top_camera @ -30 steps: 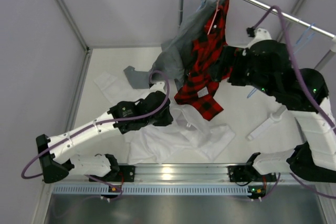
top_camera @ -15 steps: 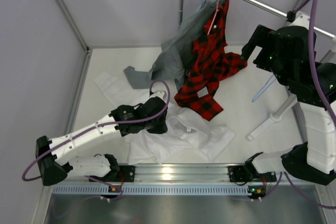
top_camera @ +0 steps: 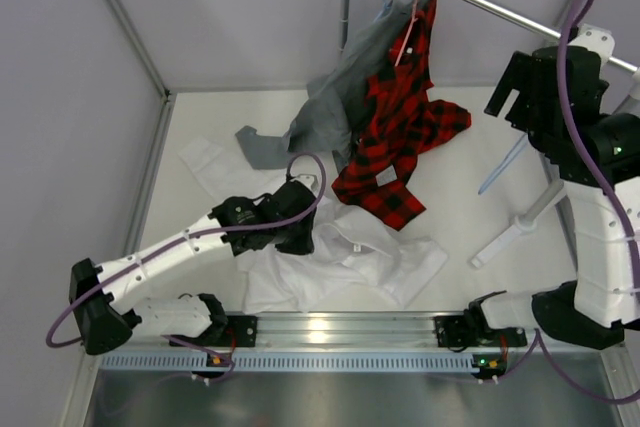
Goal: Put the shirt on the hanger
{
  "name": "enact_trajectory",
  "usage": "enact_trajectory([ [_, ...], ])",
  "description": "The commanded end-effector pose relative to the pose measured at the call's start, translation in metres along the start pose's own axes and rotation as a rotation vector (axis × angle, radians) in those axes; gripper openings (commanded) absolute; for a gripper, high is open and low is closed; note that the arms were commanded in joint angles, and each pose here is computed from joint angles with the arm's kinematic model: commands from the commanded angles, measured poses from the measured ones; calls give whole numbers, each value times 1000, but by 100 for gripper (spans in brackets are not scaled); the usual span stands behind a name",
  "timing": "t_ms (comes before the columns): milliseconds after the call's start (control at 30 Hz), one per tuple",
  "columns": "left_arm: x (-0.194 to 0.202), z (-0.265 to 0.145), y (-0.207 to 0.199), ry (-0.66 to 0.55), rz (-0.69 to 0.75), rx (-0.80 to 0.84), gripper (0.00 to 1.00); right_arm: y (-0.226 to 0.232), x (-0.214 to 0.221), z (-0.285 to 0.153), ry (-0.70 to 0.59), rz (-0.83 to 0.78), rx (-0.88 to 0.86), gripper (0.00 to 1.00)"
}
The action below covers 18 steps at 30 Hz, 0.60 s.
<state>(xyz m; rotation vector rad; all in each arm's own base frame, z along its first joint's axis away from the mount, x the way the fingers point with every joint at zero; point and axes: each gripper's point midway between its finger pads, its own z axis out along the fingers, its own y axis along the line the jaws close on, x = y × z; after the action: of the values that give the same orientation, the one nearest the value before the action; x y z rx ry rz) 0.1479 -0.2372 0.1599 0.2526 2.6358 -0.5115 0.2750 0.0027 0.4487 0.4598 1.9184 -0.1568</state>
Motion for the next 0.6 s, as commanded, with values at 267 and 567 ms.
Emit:
enact_trajectory([
  [267,-12,-9,-10,-3,40,51,0,-49,90,1,198,-37,154,42],
  [567,-13,-9,-8,-3,39,53,0,-52,117,9,161,0,121,31],
])
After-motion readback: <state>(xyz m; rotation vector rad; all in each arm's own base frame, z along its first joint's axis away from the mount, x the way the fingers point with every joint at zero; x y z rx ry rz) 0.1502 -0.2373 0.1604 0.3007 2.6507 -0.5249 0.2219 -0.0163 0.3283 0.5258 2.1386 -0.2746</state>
